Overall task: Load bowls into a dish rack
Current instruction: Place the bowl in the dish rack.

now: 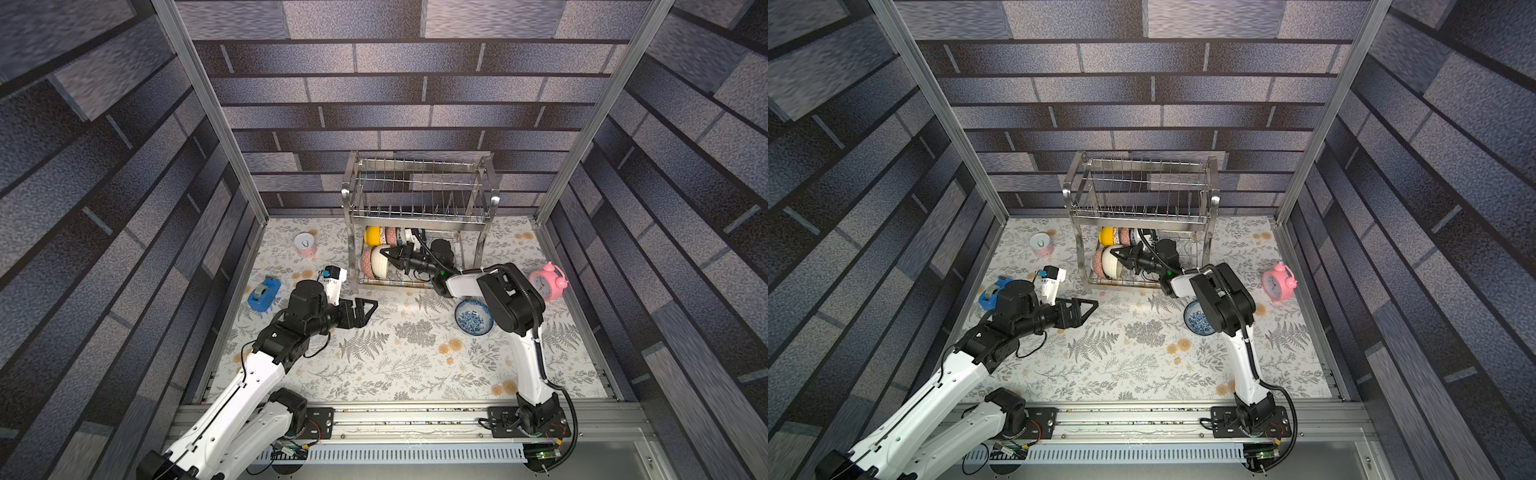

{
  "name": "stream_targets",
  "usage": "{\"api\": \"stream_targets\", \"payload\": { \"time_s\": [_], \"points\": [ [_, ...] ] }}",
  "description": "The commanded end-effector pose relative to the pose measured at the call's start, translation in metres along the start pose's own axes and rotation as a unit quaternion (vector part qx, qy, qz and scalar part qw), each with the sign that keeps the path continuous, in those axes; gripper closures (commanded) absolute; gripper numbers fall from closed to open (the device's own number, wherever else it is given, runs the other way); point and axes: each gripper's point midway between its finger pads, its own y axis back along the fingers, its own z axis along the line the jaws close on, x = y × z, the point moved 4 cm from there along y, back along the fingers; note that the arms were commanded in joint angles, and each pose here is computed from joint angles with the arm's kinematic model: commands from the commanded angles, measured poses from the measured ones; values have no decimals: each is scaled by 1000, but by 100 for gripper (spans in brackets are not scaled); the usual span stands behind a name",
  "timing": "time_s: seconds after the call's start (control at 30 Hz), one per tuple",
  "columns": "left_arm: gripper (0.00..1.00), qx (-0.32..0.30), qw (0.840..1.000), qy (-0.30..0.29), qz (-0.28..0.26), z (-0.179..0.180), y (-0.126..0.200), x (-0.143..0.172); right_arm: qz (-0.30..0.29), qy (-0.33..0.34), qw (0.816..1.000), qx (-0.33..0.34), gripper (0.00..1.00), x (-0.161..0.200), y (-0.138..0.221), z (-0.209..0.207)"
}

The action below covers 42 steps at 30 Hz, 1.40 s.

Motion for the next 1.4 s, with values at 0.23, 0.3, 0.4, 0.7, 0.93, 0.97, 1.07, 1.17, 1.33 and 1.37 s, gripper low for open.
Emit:
{"api": "stream_targets", "payload": {
  "time_s": [0.23, 0.3, 0.4, 0.7, 0.93, 0.97, 1.07, 1.17, 1.33, 1.37],
  "points": [
    [0, 4, 1000, -7, -1, -1, 3, -1, 2, 20, 999, -46, 100, -5, -3, 8],
    [0, 4, 1000, -8, -2, -1, 3, -1, 2, 17, 999, -44, 100, -4, -3, 5],
    [0, 3, 1000, -7, -3, -1, 3, -1, 4, 13, 999, -39, 100, -2, -1, -1],
    [0, 4, 1000, -6, -3, 0, 2, 0, 12, 20, 1000, 16, 100, 5, 4, -12],
    [0, 5, 1000, -3, -4, 1, -1, -1, 24, 40, 997, 54, 84, 8, 7, -5],
    [0, 4, 1000, -3, -3, 2, -1, 0, 26, 43, 997, 57, 81, 9, 7, -3],
    [0, 4, 1000, -1, -2, 2, -3, -1, 27, 50, 996, 64, 73, 9, 8, 2],
    [0, 4, 1000, 0, -3, 3, -4, -1, 28, 56, 996, 70, 67, 11, 11, 8],
    [0, 3, 1000, 0, -4, 3, -4, -2, 27, 79, 992, 97, 57, 15, 20, 16],
    [0, 3, 1000, 1, -4, 4, -5, -1, 25, 88, 991, 100, 55, 16, 22, 23]
  ]
}}
